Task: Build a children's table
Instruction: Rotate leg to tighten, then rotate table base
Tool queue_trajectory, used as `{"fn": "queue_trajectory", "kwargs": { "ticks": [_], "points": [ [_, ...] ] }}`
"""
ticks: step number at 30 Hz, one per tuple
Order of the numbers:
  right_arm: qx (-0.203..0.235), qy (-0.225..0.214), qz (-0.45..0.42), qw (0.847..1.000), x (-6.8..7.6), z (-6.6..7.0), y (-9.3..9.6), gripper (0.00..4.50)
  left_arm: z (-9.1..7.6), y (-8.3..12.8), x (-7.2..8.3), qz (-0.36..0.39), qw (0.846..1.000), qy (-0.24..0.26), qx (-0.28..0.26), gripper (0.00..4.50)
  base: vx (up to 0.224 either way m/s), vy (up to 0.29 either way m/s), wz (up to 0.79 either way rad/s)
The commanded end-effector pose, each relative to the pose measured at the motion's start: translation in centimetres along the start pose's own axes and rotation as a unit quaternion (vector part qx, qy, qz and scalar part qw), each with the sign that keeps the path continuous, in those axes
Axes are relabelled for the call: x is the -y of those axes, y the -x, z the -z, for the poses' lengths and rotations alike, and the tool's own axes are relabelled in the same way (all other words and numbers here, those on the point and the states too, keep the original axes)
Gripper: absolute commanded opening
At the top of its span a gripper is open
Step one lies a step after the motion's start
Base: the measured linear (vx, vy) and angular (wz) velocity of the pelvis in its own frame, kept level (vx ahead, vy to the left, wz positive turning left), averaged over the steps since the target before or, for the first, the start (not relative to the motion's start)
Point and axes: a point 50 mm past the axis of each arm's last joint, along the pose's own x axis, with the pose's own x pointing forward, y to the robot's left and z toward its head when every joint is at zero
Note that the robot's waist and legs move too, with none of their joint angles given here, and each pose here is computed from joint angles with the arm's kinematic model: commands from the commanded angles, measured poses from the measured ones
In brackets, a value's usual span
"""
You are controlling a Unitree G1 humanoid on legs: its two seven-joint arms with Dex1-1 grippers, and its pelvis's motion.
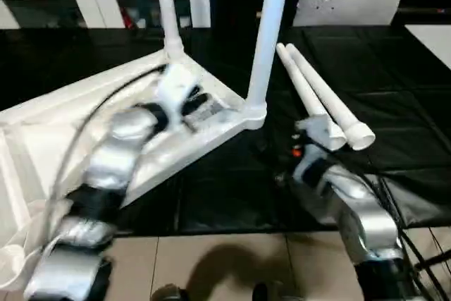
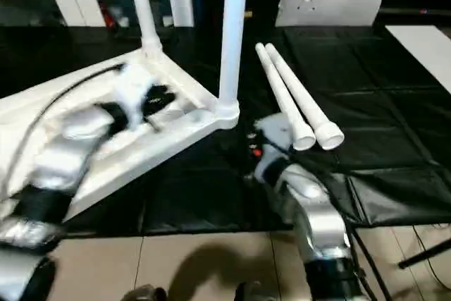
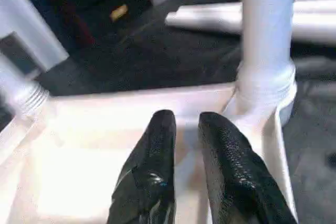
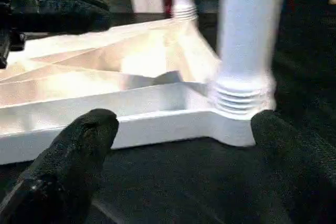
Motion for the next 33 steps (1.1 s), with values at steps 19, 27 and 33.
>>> {"fn": "queue_trajectory", "kwargs": {
  "ticks": [19,27,33],
  "points": [
    [0.029,0.14,0.07,0.987,8.0,-9.3,-6.7,4.5,0.6,8.9,-1.4,-0.019,0.992,-0.012,-0.125,0.92,0.0,0.0,0.0],
    [0.034,0.099,-0.028,0.994,4.8,-5.4,-6.8,4.5,1.2,9.8,-3.0,-0.074,0.983,-0.027,-0.166,0.92,0.0,0.0,0.0],
    [0.002,0.062,-0.04,0.997,2.2,-1.9,-5.6,4.5,2.5,10.4,-4.5,-0.121,0.969,-0.047,-0.211,0.66,0.0,0.0,0.0]
  ]
}}
